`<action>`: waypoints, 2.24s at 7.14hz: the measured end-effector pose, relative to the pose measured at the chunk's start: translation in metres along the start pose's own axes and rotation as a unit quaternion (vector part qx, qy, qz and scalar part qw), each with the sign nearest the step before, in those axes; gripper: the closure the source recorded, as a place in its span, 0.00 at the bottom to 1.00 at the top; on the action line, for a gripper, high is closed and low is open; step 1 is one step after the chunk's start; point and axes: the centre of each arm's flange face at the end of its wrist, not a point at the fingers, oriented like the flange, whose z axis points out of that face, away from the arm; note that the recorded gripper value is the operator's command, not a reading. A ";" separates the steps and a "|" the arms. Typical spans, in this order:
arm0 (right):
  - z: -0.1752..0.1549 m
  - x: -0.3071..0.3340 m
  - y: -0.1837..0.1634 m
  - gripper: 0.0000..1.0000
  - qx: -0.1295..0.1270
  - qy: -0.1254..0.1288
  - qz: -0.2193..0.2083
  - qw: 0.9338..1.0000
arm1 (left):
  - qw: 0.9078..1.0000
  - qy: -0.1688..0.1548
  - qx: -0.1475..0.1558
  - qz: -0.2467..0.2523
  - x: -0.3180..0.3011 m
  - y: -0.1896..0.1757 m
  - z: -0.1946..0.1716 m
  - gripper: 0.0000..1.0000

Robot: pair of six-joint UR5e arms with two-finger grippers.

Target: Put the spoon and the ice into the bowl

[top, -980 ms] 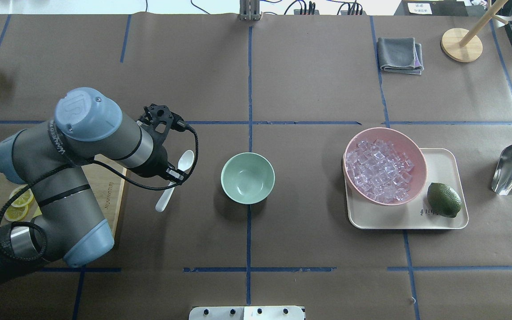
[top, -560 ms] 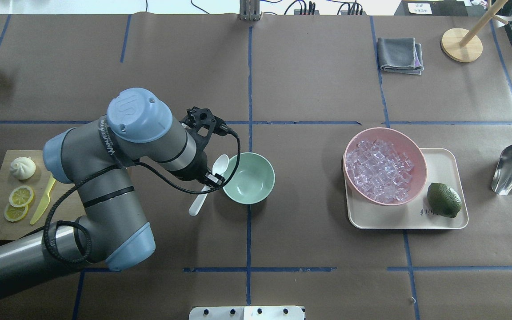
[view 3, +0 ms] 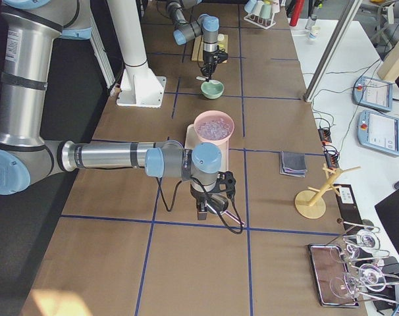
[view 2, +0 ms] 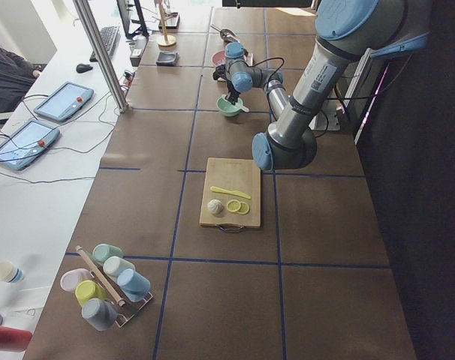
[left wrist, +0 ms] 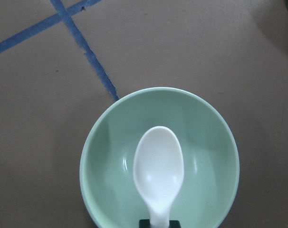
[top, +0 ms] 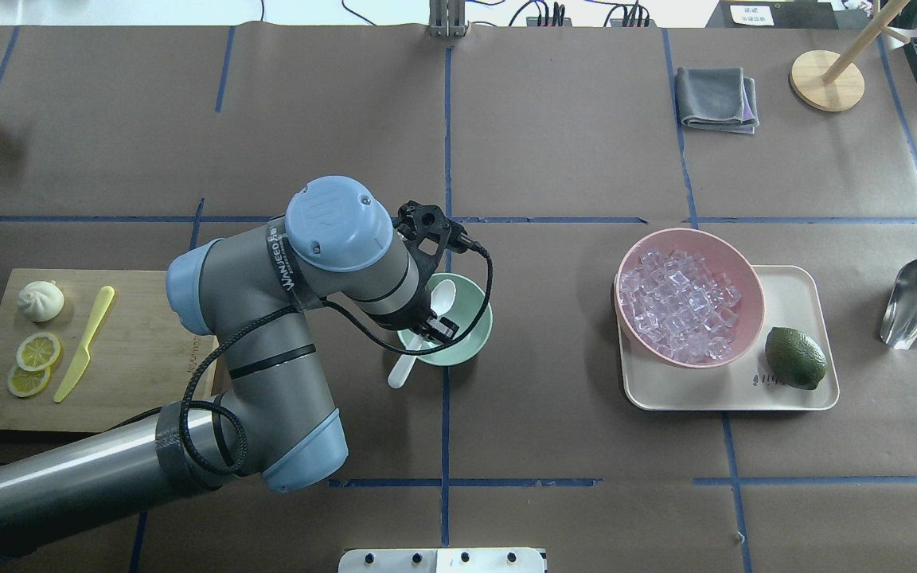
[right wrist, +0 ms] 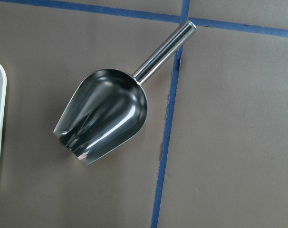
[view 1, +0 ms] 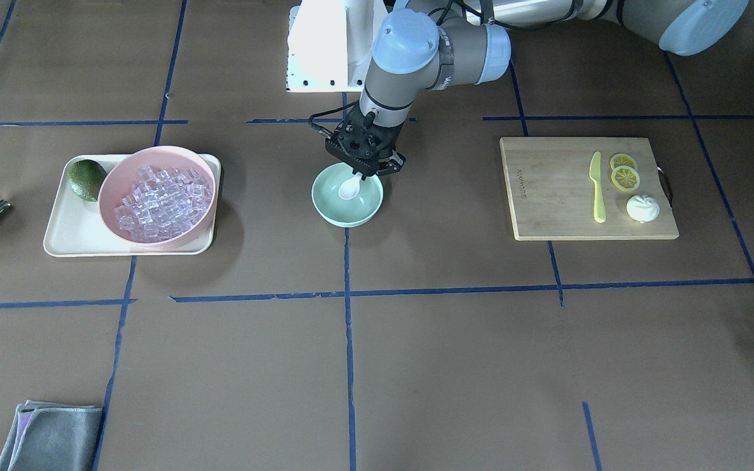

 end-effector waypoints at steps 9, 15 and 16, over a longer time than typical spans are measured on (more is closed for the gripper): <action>-0.017 -0.018 -0.009 0.00 0.024 -0.007 -0.022 0.999 | 0.996 -0.071 -0.043 0.032 -0.157 0.016 -0.076 0.00; -0.037 -0.056 -0.028 0.01 0.050 -0.030 -0.065 0.996 | 0.979 -0.107 -0.022 -0.173 -0.504 0.195 -0.248 0.00; -0.042 -0.066 -0.038 0.00 0.056 -0.033 -0.068 0.996 | 0.971 -0.106 -0.022 -0.212 -0.537 0.243 -0.260 0.00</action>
